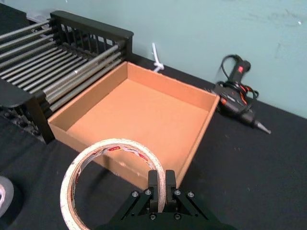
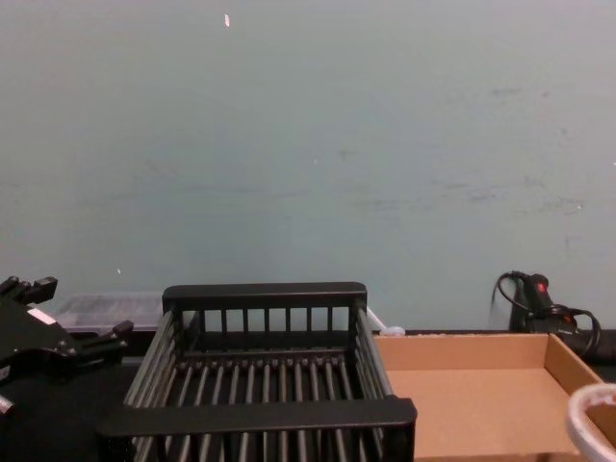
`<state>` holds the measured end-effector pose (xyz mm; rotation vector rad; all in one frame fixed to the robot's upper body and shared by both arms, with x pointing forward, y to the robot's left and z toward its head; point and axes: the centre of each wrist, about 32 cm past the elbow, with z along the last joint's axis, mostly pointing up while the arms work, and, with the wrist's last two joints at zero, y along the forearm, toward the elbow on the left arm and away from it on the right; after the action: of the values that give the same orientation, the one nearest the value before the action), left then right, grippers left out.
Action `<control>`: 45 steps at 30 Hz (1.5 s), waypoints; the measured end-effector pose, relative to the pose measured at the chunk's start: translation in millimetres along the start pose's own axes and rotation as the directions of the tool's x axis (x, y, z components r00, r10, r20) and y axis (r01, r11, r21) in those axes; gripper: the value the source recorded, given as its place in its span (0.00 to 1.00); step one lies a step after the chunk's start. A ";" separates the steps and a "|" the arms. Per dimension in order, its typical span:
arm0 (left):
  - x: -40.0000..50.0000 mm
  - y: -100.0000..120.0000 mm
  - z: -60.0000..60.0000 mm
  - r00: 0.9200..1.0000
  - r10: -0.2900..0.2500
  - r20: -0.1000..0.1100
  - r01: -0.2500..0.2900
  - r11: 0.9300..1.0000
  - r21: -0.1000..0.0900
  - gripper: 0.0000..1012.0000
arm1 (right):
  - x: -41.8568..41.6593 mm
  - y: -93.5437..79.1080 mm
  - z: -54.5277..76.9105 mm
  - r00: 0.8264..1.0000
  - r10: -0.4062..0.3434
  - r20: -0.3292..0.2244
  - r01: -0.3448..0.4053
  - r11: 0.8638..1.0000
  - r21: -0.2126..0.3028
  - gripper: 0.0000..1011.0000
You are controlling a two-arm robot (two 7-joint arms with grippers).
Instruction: Pick up the white tape and place it into the black box , Pick up the silver tape and place it into the brown box.
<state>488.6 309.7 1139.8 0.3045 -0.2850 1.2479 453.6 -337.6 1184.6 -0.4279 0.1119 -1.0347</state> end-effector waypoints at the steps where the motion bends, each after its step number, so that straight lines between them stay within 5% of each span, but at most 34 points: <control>1: 0.0 0.0 0.0 1.000 0.000 0.000 0.000 1.000 0.000 0.99 | 0.1 1.8 1.3 1.000 0.002 0.003 -0.002 1.000 0.002 0.09; 14: 0.0 0.0 0.0 1.000 0.000 0.000 0.000 1.000 0.000 0.99 | -3.6 32.5 27.0 0.998 0.048 0.045 -0.051 0.997 0.064 0.09; 24: 0.0 0.0 0.0 1.000 0.000 0.000 0.000 1.000 0.000 0.99 | -15.1 57.5 52.6 0.989 0.113 0.098 -0.124 0.986 0.112 0.10; 45: 0.0 0.0 0.0 1.000 0.000 0.000 0.000 1.000 0.000 0.99 | -38.3 96.6 84.4 0.962 0.209 0.177 -0.230 0.967 0.113 0.09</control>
<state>488.6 309.7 1139.8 0.3045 -0.2849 1.2479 536.4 -238.3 1219.3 -0.3690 -0.0559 -0.7792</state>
